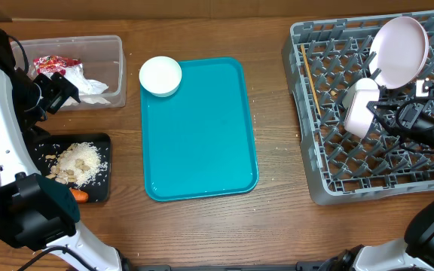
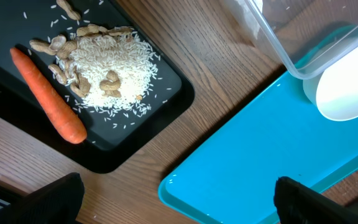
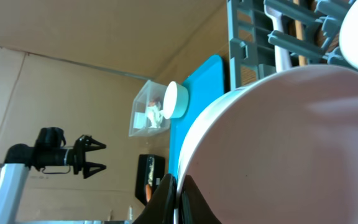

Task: Sort waste into correct bins and load items into the dishwasher rack
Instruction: 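Lower the pink bowl into the rack and open the right gripper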

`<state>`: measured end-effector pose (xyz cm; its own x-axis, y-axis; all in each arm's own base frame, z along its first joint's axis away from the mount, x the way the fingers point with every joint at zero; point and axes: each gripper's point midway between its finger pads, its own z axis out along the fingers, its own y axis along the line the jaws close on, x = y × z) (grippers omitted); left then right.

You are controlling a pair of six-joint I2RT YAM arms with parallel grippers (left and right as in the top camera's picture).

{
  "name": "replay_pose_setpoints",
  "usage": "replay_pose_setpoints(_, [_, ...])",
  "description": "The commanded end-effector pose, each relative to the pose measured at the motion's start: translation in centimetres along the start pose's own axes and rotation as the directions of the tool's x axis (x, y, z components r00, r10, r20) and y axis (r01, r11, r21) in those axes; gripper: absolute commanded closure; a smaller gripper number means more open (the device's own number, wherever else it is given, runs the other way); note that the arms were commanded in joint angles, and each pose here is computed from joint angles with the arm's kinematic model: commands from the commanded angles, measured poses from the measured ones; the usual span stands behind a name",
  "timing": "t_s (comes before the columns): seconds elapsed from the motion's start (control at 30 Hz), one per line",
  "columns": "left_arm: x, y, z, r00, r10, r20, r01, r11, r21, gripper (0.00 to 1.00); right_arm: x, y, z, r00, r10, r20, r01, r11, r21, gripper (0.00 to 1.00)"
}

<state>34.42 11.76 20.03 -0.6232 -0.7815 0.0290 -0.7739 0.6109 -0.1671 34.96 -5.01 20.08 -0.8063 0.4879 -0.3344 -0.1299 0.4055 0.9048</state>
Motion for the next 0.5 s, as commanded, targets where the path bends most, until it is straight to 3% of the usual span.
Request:
replay_pose_setpoints(0.0, [0.5, -0.2, -0.8, 1.000, -0.003, 0.015, 0.003, 1.000, 0.013, 0.00, -0.1, -0.3, 0.0, 0.999, -0.035, -0.002, 0.035, 0.999, 0.025, 0.96])
replay_pose_setpoints(0.2, [0.5, -0.3, -0.8, 1.000, -0.003, 0.015, 0.003, 1.000, 0.013, 0.00, 0.2, -1.8, -0.1, 0.999, -0.037, -0.027, 0.039, 0.993, 0.112, 0.95])
replay_pose_setpoints(0.47, [0.5, -0.3, -0.8, 1.000, -0.003, 0.015, 0.003, 1.000, 0.013, 0.00, -1.5, -4.4, -0.6, 0.994, 0.097, 0.041, -0.105, 0.963, 0.249, 0.95])
